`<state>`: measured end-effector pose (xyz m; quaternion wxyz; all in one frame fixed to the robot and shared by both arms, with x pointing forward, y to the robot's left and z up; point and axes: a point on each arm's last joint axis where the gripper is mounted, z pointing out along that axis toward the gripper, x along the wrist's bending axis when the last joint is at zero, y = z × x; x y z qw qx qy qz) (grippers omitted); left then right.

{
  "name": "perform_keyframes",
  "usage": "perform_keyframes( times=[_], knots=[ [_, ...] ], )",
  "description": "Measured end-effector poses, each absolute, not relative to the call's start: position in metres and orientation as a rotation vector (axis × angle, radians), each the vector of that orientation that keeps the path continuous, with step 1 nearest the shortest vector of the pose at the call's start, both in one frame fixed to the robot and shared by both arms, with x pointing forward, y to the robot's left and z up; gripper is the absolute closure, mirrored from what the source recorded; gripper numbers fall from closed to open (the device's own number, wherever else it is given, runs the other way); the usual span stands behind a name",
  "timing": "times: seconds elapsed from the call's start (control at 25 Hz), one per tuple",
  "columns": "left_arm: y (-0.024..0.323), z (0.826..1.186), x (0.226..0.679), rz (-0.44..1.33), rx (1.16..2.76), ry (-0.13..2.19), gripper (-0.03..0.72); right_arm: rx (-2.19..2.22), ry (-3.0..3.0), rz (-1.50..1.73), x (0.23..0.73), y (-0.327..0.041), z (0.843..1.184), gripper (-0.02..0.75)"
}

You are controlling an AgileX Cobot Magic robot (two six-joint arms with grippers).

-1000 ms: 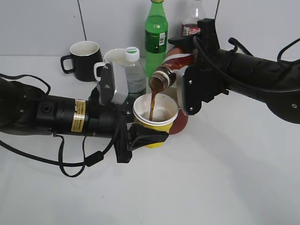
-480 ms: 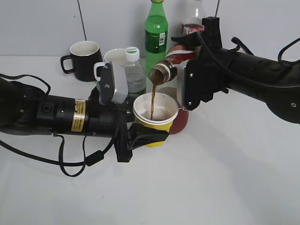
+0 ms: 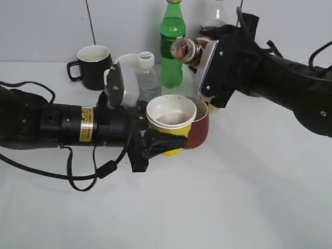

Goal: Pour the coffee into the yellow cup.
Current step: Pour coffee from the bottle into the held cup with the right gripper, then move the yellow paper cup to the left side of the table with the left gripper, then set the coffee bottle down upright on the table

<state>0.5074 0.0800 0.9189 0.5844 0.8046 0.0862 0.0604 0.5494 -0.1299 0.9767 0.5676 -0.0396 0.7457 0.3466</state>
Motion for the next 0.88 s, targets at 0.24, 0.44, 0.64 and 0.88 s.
perform_keyframes(
  times=[0.24, 0.44, 0.64, 0.88],
  knots=[
    [0.098, 0.925, 0.521, 0.198, 1.860, 0.253, 0.305, 0.371, 1.699, 0.993, 0.557, -0.142, 0.981, 0.237],
    [0.119, 0.932, 0.534, 0.271, 1.847, 0.314, 0.305, 0.783, 1.663, 1.100, 0.559, -0.162, 0.979, 0.237],
    [0.140, 0.927, 0.544, 0.318, 1.856, 0.423, 0.305, 1.037, 1.634, 1.175, 0.554, -0.191, 0.962, 0.237],
    [0.158, 0.921, 0.552, 0.374, 1.880, 0.570, 0.305, 1.189, 1.607, 1.239, 0.541, -0.217, 0.940, 0.237]
  ],
)
